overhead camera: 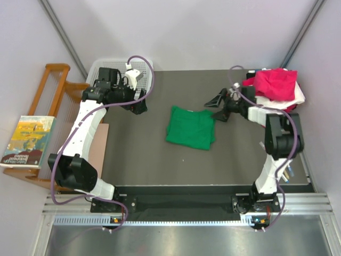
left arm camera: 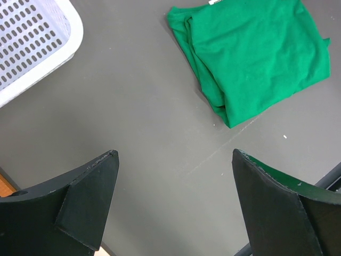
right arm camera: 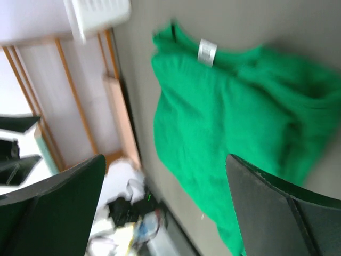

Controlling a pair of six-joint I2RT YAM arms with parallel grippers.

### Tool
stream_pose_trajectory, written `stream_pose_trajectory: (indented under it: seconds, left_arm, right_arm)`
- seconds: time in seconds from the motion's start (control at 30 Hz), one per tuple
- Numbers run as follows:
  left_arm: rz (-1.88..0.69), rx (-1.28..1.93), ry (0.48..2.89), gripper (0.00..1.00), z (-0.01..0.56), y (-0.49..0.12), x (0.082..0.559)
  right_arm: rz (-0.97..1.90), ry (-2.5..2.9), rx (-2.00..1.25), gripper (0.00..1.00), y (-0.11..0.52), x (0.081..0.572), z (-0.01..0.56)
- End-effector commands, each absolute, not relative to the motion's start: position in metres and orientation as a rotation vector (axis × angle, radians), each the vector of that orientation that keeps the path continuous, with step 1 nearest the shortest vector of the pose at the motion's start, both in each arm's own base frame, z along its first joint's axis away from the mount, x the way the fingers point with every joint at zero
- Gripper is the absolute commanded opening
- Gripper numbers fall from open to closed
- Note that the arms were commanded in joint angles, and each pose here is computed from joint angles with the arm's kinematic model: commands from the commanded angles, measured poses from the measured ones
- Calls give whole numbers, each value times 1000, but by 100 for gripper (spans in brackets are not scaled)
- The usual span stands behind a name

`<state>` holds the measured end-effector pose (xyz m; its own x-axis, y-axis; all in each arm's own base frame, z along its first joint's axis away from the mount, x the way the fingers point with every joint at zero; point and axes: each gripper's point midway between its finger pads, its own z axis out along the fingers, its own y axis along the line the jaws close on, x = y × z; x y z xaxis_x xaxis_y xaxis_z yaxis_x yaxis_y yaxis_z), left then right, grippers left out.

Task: Fold and stack the t-shirts
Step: Fold the tshirt, then neatly place the folded tshirt to the corner

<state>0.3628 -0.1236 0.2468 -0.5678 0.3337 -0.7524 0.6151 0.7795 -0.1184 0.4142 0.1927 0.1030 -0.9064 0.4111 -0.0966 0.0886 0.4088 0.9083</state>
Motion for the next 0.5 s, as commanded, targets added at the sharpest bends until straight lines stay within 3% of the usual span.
stream_pose_trajectory:
  seconds: [0.0, 0.47]
  left_arm:
    - [-497, 707, 2146, 91, 269, -127, 356]
    - [-484, 718, 2137, 92, 278, -125, 351]
  right_arm:
    - [1212, 2285, 480, 95, 122, 420, 123]
    - [1248, 2364, 605, 95, 102, 413, 61]
